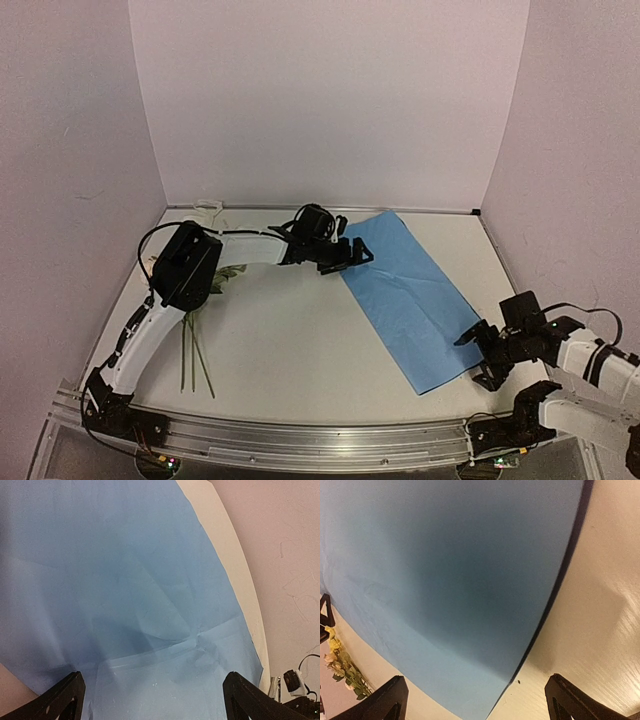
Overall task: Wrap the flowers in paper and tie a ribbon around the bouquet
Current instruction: Adjust the folded wrapping paper at the center of the board.
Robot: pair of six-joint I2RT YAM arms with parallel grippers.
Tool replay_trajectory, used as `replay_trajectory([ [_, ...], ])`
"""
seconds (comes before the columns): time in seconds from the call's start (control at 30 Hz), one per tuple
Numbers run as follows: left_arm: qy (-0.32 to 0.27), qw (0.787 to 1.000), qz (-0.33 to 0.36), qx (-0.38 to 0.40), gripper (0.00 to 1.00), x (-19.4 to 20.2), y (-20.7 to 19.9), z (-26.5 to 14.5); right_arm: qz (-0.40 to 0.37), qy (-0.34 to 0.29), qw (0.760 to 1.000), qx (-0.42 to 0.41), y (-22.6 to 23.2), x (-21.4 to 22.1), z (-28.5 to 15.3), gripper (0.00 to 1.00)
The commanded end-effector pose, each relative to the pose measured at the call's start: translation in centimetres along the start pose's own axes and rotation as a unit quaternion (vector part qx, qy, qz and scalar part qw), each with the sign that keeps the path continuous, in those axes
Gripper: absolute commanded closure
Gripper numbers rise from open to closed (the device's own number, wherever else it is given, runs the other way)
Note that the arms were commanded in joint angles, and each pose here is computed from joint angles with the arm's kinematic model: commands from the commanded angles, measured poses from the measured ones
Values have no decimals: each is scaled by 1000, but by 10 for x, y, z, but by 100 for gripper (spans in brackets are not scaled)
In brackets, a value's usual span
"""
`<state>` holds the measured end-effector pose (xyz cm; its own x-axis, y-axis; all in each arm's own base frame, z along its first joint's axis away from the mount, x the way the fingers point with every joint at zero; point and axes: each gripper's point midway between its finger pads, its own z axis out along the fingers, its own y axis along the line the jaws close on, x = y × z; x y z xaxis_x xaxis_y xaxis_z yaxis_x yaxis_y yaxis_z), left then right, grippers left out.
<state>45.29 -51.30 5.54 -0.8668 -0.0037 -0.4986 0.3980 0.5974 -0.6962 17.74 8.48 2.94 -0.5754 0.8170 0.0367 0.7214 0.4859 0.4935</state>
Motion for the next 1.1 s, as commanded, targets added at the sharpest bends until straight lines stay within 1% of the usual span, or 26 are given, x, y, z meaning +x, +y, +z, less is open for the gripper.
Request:
replay_trajectory([
  [0.0,13,999,-20,-39,0,7,27,4,-3,-32,999,5,-9,-7,-10,2],
  [0.13,18,998,-31,-49,0,8,38,1,-29,-59,998,3,0,-20,-15,2],
  [0.23,18,997,-40,-55,0,7,47,-2,-32,-71,997,4,4,-30,-17,2],
  [0.33,18,997,-47,-57,0,6,53,-3,-21,-65,998,3,5,-35,-14,2],
  [0.6,25,997,-50,-51,0,9,54,-1,-6,-61,997,-50,29,-44,-5,2],
  [0.9,27,997,-51,-50,0,9,55,-1,15,-32,997,-61,39,-43,14,2],
  [1.07,27,997,-51,-51,0,9,57,-1,21,-25,997,-70,47,-44,17,2],
])
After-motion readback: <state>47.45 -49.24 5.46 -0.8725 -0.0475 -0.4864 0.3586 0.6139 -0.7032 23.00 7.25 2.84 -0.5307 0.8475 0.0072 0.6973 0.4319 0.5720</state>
